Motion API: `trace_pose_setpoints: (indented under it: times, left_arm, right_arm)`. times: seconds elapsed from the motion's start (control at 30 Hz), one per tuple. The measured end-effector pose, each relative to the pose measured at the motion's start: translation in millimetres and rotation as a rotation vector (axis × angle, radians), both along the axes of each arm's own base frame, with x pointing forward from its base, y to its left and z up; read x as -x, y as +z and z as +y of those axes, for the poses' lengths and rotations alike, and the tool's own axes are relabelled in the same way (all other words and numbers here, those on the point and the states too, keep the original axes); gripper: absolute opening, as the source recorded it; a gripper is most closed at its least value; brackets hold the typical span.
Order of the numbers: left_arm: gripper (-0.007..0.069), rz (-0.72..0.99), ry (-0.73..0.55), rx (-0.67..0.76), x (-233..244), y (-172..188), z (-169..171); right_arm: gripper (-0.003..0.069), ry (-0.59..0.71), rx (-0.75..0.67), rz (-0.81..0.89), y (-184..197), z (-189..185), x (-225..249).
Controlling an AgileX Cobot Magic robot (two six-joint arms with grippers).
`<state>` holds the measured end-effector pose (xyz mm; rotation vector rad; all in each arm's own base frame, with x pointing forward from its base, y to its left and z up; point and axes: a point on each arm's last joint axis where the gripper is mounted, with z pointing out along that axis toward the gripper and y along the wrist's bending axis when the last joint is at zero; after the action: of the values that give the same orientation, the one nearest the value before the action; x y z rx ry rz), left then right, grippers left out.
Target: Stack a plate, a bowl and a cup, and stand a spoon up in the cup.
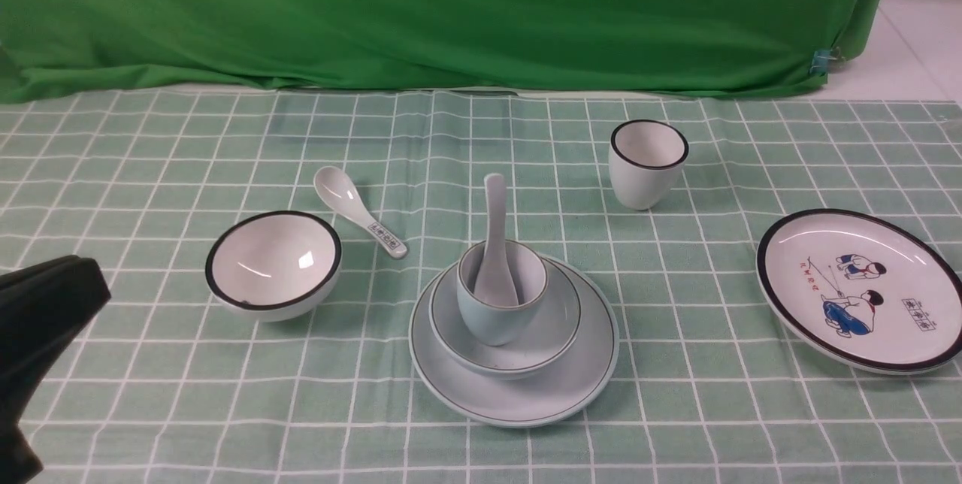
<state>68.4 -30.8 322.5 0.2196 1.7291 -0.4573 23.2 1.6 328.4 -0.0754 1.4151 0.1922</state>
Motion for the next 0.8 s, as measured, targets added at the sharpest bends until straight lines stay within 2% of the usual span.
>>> trace_pose_setpoints:
  times: [0.13, 0.23, 0.33, 0.47, 0.6, 0.8]
  left_arm:
    - [0.0010, -0.066, 0.041, -0.016, 3.9, -7.4, 4.8]
    - [0.0010, -0.143, 0.135, -0.022, 8.1, -22.3, 12.3]
    - [0.0010, -0.186, 0.275, -0.034, 12.0, -50.7, 21.0]
    - [0.0010, -0.133, 0.409, -0.068, 13.4, -95.0, 28.4]
    - [0.0010, -0.048, 0.426, -0.098, 12.7, -126.5, 29.4]
    - [0.0010, 0.001, 0.417, -0.099, 12.9, -134.3, 28.7]
  right_arm:
    - [0.0132, 0.000, 0.000, 0.000, 0.0, 0.0, 0.0]
    - [0.0137, 0.000, -0.001, 0.000, 0.0, 0.0, 0.0]
    - [0.0141, 0.001, -0.004, 0.001, 0.0, 0.0, 0.0]
    - [0.0149, 0.001, -0.004, 0.001, 0.0, 0.0, 0.0]
    - [0.0159, 0.001, -0.004, 0.001, 0.0, 0.0, 0.0]
    - [0.0169, 0.001, -0.005, 0.000, 0.1, 0.0, 0.0]
